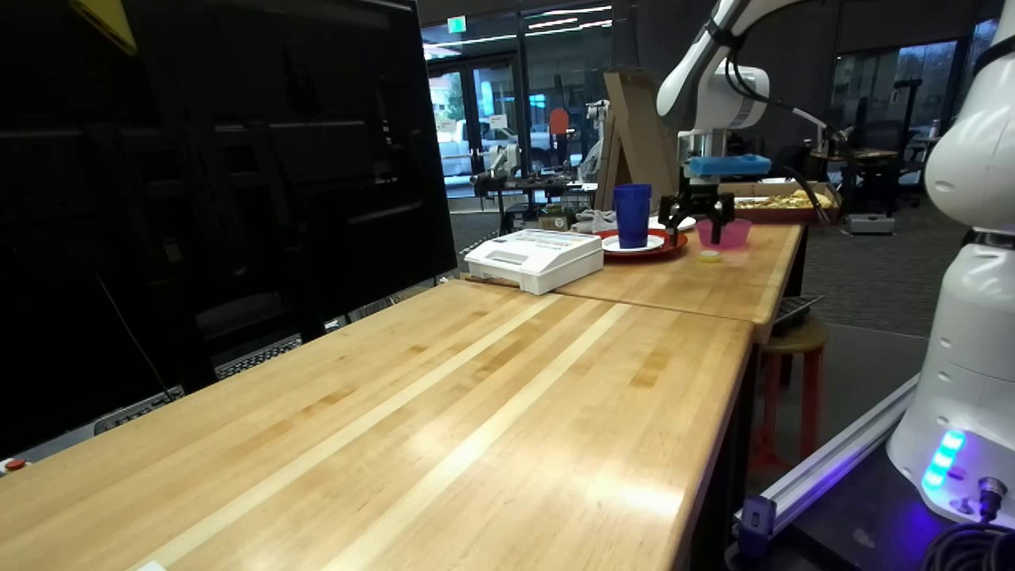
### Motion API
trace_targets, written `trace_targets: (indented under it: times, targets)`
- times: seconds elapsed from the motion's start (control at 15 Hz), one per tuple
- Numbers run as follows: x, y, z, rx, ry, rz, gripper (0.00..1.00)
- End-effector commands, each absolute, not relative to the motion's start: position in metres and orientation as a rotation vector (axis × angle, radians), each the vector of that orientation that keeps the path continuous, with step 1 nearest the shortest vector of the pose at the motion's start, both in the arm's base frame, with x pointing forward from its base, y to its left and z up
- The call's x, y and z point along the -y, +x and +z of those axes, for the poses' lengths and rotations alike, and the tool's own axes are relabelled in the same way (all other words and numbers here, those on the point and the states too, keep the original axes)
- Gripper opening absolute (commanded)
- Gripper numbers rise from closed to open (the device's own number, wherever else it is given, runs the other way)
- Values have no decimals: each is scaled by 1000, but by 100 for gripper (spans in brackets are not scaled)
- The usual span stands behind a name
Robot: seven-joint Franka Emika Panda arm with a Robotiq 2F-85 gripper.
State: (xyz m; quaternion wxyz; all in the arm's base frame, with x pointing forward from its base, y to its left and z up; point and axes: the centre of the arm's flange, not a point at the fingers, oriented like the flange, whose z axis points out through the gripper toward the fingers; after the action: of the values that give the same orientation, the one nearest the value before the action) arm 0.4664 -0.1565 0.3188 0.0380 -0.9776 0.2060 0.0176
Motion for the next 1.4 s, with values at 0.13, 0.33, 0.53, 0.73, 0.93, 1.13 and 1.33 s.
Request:
trace_targets:
  times: [0.13, 0.33, 0.53, 0.73, 0.93, 1.13, 1.33]
  targets:
    - [168, 459, 312, -759, -2978, 49, 100]
    - [176, 454, 309, -796, -2967, 53, 100]
    - [181, 452, 304, -823, -2963, 56, 100]
    - [183, 454, 299, -824, -2956, 53, 100]
    - [183, 457, 296, -828, -2959, 54, 100]
    - [185, 459, 291, -833, -2958, 58, 100]
    - [187, 460, 288, -838, -2957, 59, 100]
